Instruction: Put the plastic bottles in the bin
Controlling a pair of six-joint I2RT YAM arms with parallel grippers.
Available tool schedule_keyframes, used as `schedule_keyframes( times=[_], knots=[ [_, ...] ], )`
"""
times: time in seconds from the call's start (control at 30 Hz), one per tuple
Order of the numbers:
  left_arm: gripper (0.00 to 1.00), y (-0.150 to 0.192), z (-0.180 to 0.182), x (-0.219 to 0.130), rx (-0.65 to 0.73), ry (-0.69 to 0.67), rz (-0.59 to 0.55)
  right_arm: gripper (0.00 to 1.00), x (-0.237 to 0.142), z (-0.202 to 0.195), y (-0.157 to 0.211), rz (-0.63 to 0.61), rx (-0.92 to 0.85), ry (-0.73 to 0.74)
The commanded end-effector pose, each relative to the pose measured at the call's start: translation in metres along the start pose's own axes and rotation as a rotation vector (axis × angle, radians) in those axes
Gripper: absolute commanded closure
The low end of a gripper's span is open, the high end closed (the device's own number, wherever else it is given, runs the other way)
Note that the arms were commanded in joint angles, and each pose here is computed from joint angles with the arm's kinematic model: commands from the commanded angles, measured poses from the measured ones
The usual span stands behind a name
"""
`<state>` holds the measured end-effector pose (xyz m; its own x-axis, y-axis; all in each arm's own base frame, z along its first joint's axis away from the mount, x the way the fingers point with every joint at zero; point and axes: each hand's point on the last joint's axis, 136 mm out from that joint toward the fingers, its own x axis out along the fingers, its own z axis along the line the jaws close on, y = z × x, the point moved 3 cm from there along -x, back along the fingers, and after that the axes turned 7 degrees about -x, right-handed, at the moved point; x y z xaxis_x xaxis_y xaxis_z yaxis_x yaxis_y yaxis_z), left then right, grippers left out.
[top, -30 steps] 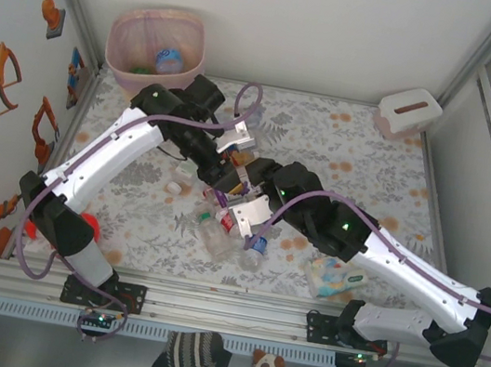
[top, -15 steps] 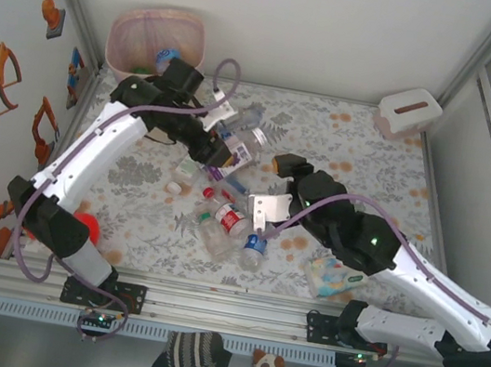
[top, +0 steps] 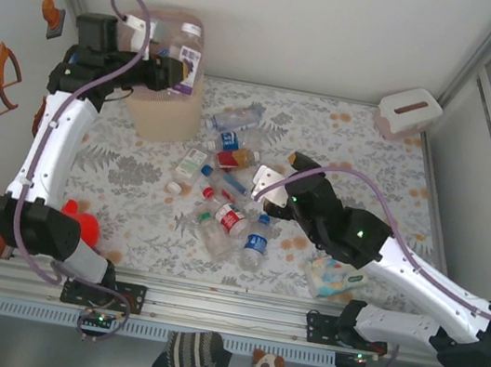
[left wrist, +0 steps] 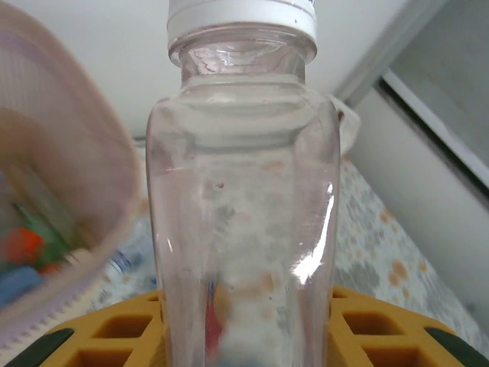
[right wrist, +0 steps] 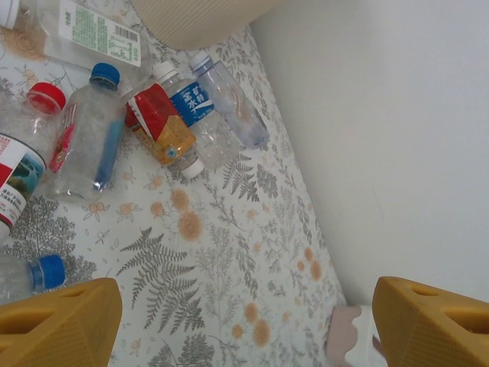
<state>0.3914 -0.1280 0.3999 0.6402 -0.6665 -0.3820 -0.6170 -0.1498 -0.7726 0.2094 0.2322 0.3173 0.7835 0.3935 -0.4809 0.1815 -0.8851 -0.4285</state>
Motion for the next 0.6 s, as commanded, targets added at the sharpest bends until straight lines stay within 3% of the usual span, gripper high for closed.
schedule_keyframes(
  times=[0.0,0.23,0.57],
  knots=[
    [0.62,-0.045,0.008,-0.005,-0.054,0.037,-0.125,0.16,-0.007,-0.021,-0.003,0.017,0.142,0.066],
    [0.61,-0.087,0.049,0.011,-0.156,0.001,-0.193,0.16,-0.003,-0.025,-0.005,0.072,0.192,0.054],
    [0.6,-0.094,0.112,0.065,-0.318,-0.015,-0.106,0.16,-0.004,-0.025,-0.004,0.092,0.194,0.044]
  ],
)
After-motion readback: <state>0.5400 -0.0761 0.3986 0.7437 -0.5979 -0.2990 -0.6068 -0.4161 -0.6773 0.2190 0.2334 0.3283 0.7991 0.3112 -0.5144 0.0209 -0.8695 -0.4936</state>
